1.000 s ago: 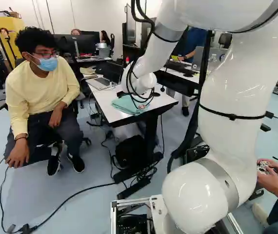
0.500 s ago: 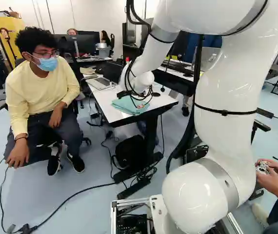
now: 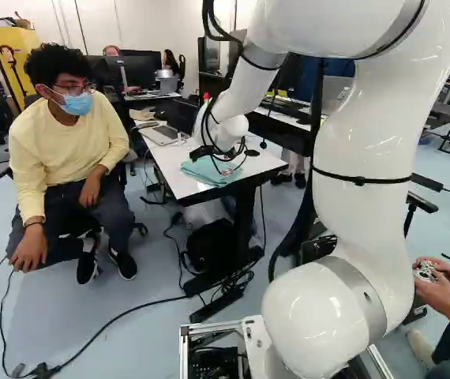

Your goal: Clean the table with the green towel

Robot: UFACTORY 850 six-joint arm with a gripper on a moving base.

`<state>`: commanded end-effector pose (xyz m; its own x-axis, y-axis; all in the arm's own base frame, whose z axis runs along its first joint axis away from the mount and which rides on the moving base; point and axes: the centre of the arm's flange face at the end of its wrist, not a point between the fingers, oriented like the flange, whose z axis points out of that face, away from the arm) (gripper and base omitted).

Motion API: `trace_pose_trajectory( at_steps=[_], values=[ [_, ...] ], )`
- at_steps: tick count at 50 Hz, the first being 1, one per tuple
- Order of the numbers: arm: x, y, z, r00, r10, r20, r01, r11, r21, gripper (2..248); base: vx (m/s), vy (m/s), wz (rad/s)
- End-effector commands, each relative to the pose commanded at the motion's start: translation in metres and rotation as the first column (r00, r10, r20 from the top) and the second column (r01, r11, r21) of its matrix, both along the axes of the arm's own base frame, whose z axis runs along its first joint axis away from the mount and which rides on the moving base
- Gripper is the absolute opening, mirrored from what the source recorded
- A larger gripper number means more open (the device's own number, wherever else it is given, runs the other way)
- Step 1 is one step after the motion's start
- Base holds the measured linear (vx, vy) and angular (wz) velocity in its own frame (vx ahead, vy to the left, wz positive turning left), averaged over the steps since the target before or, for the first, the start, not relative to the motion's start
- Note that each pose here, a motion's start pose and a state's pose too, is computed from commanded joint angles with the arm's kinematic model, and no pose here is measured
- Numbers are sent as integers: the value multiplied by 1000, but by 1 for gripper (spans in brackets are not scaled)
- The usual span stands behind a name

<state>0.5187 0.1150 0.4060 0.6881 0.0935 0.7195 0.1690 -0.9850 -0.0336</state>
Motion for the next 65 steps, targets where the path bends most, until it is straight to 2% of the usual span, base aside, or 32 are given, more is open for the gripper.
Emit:
trace_pose_trajectory(
  at_steps=[24, 65],
  values=[
    [-3, 0, -3, 999, 1, -47, -2, 1000, -8, 247, 0, 0, 0],
    [-4, 0, -4, 998, 39, -57, -41, 999, -36, 247, 0, 0, 0]
  ],
)
